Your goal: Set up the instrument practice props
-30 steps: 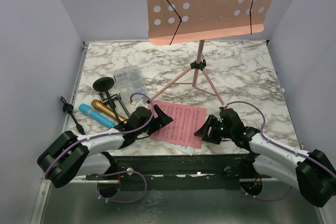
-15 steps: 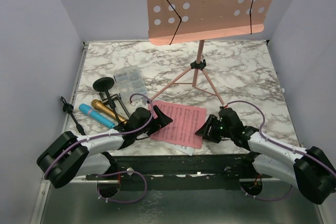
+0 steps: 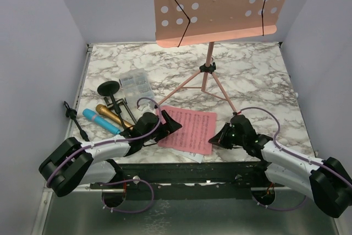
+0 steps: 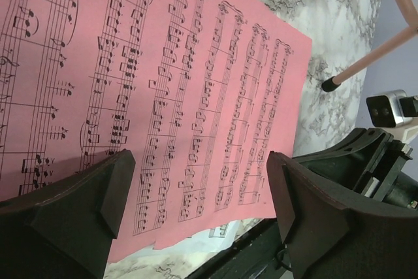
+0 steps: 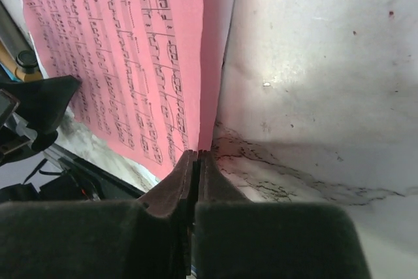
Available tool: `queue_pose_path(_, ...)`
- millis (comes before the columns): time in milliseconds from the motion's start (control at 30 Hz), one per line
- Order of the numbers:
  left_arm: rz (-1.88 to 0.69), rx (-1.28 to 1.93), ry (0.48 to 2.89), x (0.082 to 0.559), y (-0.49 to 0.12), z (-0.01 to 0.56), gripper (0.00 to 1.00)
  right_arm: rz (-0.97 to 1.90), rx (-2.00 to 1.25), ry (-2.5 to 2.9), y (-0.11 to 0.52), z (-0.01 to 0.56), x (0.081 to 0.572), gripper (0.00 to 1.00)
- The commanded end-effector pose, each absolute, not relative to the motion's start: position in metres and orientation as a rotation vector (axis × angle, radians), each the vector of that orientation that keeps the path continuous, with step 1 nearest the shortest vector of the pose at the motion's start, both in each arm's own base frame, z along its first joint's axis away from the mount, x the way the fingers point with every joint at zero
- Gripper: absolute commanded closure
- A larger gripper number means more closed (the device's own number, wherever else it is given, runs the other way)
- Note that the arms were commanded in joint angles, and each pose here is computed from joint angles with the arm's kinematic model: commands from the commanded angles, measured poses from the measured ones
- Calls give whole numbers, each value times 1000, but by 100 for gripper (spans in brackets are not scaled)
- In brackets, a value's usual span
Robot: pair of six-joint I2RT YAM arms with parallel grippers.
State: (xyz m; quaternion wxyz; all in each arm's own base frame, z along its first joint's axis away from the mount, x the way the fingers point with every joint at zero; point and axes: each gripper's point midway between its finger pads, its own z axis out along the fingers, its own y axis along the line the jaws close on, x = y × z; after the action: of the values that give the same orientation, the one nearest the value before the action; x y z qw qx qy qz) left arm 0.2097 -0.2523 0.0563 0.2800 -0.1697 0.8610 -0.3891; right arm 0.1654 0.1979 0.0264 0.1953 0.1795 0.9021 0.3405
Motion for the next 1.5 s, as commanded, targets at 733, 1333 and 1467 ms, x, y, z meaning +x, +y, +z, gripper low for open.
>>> queue_pose_path(733, -1138, 830, 1710, 154, -271, 347, 4, 1675, -1195, 1782, 268, 300, 95, 100)
queue_pose_path(1333, -1356, 747, 1706, 162, -302, 318, 4, 1783, -1362, 1619, 248, 326, 55, 100)
queue_pose_path(1467, -1559, 751, 1625, 162, -308, 327, 4, 1826, -1372, 1603, 248, 323, 52, 100)
